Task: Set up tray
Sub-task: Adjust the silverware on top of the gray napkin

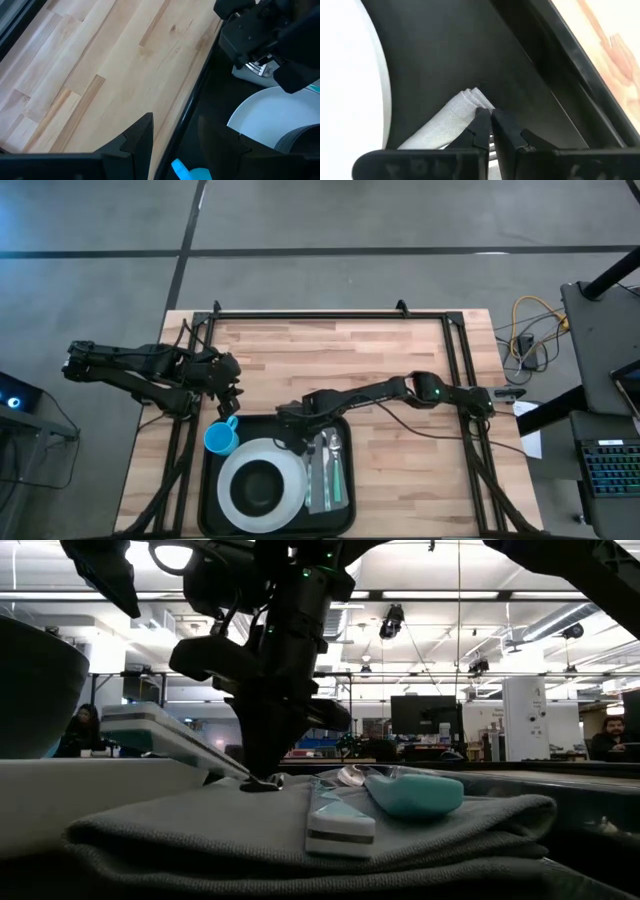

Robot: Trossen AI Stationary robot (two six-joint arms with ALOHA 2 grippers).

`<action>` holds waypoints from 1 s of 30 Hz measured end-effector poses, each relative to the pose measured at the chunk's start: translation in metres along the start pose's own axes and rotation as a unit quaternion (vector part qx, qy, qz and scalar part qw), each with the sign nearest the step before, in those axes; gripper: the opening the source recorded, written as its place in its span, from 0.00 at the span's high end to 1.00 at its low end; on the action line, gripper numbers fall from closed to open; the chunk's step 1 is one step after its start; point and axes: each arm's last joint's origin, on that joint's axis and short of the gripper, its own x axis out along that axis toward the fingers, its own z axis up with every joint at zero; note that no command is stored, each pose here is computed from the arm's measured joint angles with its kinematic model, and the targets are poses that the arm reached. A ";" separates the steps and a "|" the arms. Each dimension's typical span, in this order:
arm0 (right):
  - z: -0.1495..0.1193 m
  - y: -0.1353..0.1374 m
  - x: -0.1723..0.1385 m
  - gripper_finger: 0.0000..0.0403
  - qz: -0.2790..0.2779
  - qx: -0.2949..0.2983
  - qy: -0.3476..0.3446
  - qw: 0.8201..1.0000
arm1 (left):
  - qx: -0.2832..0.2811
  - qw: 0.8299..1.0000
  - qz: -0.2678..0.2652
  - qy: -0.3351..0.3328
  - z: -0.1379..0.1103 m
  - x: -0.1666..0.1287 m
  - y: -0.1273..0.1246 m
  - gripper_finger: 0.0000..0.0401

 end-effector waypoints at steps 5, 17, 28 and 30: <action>-0.005 -0.001 0.000 0.98 -0.023 0.006 0.006 1.000 | 0.003 1.000 0.000 0.000 0.000 0.000 0.000 0.66; 0.000 0.008 -0.019 0.98 -0.031 0.004 -0.040 0.999 | 0.004 1.000 0.000 0.000 0.000 0.000 0.000 0.66; -0.016 0.040 -0.042 0.98 0.043 0.027 -0.025 0.998 | 0.005 1.000 0.001 0.000 0.000 0.000 0.000 0.66; -0.024 0.046 -0.040 0.96 0.057 0.059 -0.002 0.997 | 0.005 1.000 0.000 0.000 0.000 0.000 0.000 0.66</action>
